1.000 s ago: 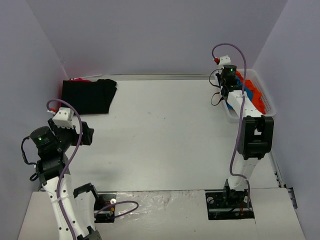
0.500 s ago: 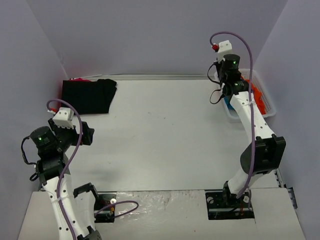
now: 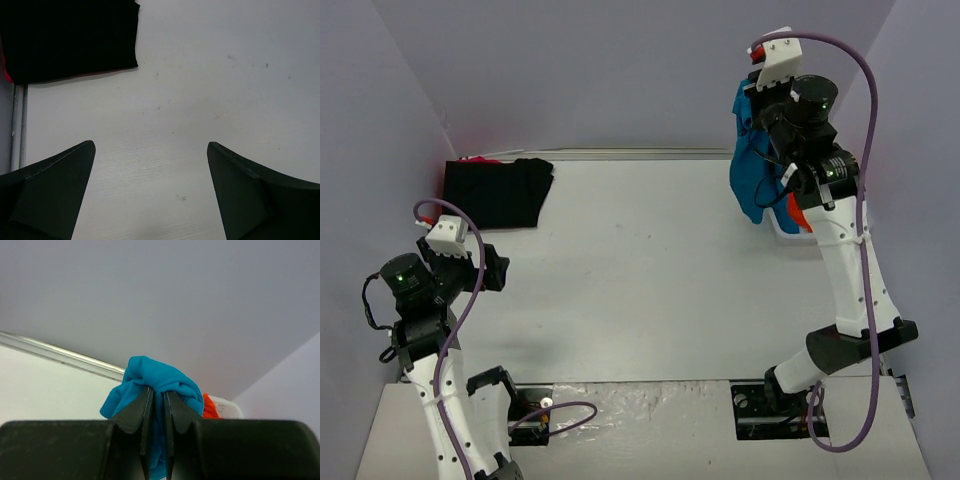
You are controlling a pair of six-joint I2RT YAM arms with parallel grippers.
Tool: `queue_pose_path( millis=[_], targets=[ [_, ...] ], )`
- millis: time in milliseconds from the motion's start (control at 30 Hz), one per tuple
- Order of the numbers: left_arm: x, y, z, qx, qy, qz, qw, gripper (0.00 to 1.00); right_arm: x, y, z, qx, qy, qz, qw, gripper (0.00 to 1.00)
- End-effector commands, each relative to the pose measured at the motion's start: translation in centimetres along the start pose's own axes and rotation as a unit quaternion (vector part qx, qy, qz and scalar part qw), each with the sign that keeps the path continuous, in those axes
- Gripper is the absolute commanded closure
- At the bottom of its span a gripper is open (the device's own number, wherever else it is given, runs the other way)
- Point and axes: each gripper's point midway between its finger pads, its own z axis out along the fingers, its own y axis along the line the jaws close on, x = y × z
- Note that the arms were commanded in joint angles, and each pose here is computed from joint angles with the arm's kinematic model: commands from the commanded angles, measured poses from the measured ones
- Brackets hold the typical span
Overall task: Fold and stack the t-shirts
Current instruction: Move the tshirt to the center of the board
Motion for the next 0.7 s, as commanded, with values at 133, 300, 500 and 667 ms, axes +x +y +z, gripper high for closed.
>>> queue_pose_path(
  millis=[133, 300, 500, 667],
  targets=[
    [-1.1, -0.1, -0.1, 0.003, -0.019, 0.004, 1.000, 0.06, -5.8, 4.3, -6.4, -0.153, -0.080, 0.034, 0.984, 1.00],
    [-1.1, 0.0, -0.1, -0.001, -0.019, 0.005, 1.000, 0.06, -7.0, 4.9, -8.7, -0.188, -0.097, 0.051, 0.976, 1.00],
    [-1.1, 0.1, 0.0, -0.001, -0.019, 0.004, 1.000, 0.06, -9.7, 7.5, -12.7, -0.300, -0.133, 0.086, 0.941, 1.00],
    [-1.1, 0.1, -0.1, -0.002, -0.021, 0.006, 1.000, 0.06, -7.2, 11.6, -12.6, -0.397, -0.101, 0.093, 0.908, 1.00]
  ],
)
